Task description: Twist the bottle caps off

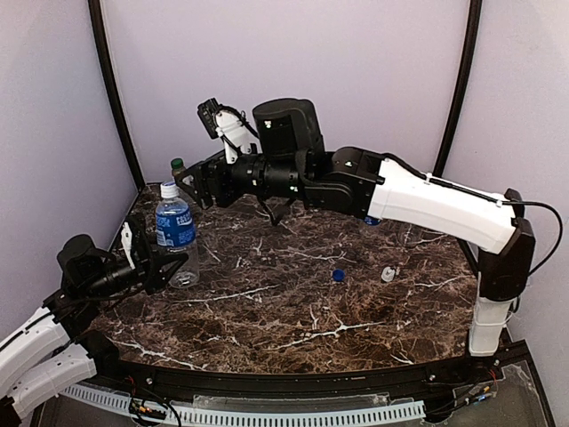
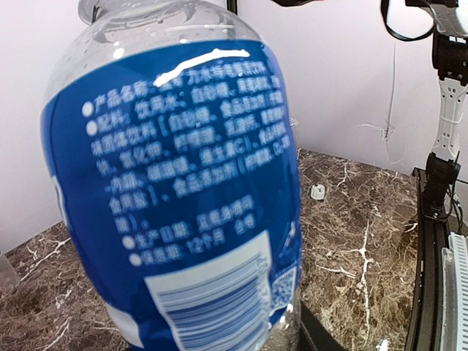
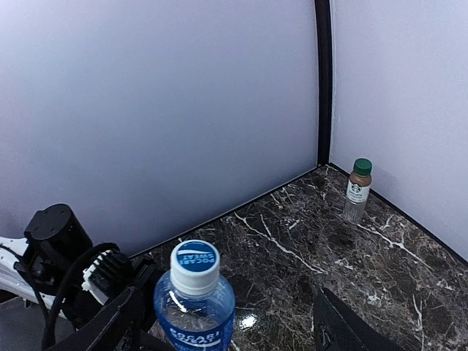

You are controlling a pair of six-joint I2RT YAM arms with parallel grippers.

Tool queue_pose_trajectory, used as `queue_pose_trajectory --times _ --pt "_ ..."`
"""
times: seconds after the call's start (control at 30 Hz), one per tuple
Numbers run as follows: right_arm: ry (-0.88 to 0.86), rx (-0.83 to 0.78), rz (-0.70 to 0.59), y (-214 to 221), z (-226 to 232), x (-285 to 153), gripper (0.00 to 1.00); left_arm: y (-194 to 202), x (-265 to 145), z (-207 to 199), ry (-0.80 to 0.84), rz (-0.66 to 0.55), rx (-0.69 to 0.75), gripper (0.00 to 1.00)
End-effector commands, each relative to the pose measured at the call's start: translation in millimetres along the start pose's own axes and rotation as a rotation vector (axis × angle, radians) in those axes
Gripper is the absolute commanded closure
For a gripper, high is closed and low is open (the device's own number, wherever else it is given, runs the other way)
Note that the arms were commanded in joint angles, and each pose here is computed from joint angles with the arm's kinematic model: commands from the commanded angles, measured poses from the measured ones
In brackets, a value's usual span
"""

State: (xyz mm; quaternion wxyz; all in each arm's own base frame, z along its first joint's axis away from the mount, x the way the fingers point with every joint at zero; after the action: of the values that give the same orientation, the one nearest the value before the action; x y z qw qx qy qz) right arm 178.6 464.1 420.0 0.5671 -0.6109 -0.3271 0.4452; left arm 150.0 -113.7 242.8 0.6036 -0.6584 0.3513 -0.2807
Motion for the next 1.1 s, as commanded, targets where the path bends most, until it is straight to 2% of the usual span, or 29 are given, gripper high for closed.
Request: queue_pose_trajectory --times 0.0,0.13,0.27,0.5,0.83,0.97,1.07 --pt "0.096 -0.026 0.016 0.1 -10.6 17.7 0.23 4.6 -6.1 -3.8 0.011 -0.084 0.082 0.75" --pt "0.014 -0.041 0.051 6.1 -3.3 38.7 0.23 6.0 -7.6 -5.7 0.03 -0.095 0.094 0.73" --pt "-0.045 -0.041 0.05 7.9 2.2 41.1 0.24 8.0 -7.9 -4.1 0.019 -0.085 0.083 0.73" --pt "-0.14 -0.07 0.036 5.9 9.9 38.4 0.34 9.7 -7.8 0.9 -0.019 -0.057 0.186 0.73" --pt "-0.232 -0.084 0.092 21.9 16.9 47.6 0.28 11.7 -7.9 3.8 -0.033 -0.046 0.196 0.74" --pt "-0.203 -0.075 0.101 25.8 10.3 53.8 0.42 12.0 -8.1 3.8 -0.029 -0.045 0.198 0.74" --pt "-0.215 -0.065 0.088 23.8 8.2 54.9 0.49 12.4 -8.1 3.9 -0.028 -0.044 0.204 0.74"
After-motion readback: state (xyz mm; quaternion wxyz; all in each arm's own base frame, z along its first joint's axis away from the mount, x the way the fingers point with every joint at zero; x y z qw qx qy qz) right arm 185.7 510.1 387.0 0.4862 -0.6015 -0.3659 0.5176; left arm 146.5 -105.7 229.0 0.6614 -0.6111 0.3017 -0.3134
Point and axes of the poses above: each gripper's point midway between its finger pads, its own x axis out along the fingers, its own z axis along the line the jaws close on, y = z × x, the point moved 9 cm from there along -x, back along the fingers, and after that the axes turned 7 degrees about -x, right-handed, at the moved point
